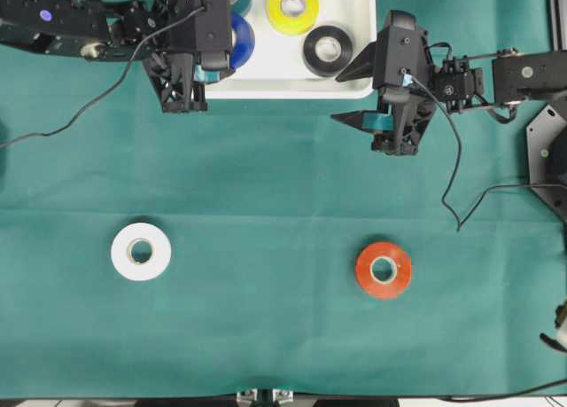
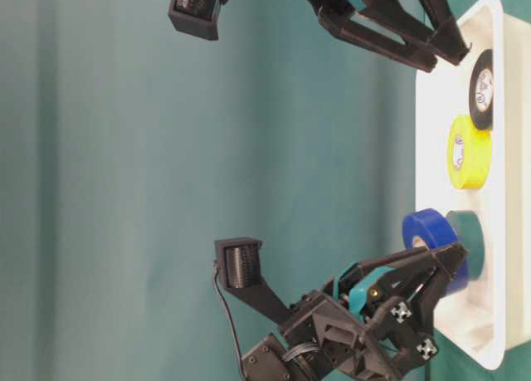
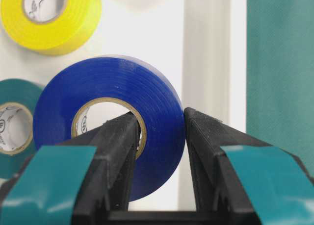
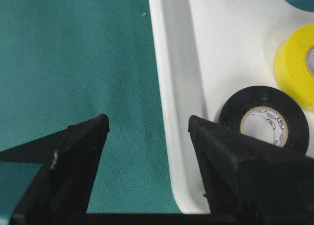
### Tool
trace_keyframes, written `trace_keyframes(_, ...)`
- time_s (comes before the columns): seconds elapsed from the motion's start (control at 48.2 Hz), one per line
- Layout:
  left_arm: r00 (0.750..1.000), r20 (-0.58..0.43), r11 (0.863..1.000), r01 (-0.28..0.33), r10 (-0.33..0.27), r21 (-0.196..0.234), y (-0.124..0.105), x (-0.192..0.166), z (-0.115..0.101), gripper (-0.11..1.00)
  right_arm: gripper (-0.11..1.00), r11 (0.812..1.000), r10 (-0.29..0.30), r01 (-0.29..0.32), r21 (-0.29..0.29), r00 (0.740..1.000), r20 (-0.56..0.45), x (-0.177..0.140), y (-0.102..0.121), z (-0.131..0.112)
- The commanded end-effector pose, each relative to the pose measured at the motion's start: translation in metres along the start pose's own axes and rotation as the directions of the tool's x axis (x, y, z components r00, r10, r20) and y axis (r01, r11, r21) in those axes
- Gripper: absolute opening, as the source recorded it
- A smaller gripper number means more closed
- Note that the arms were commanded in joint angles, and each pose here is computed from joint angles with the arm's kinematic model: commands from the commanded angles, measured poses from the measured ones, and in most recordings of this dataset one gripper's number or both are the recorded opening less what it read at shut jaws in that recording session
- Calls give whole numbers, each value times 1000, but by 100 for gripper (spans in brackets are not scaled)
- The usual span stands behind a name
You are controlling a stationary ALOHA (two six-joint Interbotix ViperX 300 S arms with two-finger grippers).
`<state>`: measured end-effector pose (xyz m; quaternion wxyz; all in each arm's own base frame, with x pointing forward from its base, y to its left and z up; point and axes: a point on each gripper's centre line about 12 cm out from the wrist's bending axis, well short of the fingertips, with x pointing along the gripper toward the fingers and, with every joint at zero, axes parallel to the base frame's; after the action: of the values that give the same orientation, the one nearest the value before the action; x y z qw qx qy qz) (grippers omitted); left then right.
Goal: Put the tape alternately from left to right into the white case.
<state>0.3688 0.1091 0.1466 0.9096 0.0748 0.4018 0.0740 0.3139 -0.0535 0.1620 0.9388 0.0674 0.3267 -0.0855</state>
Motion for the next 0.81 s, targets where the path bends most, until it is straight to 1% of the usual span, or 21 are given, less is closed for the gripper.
trace_keyframes(0.0,999,39,1000,-13,13,0,4,-5,12,-2,74,1000,7,-7,2,1000,26,-2,2,7)
trace_keyframes(0.228,999,32,1000,-11,11,-4,4,-5,10,-2,74,1000,9,-9,-1,1000,28,-2,2,8)
trace_keyframes(0.539,999,40,1000,-12,12,-3,4,-5,12,-1,74,1000,7,-7,0,1000,25,-2,1,6)
trace_keyframes(0.622,999,35,1000,-11,11,-3,3,-6,10,10,74,1000,6,-6,0,1000,23,-2,1,6)
trace_keyframes(0.705,999,34,1000,-8,8,2,2,-7,9,31,74,1000,6,-6,0,1000,23,-2,1,6)
trace_keyframes(0.788,999,35,1000,-6,6,1,0,-9,9,55,74,1000,7,-7,0,1000,25,-2,1,6)
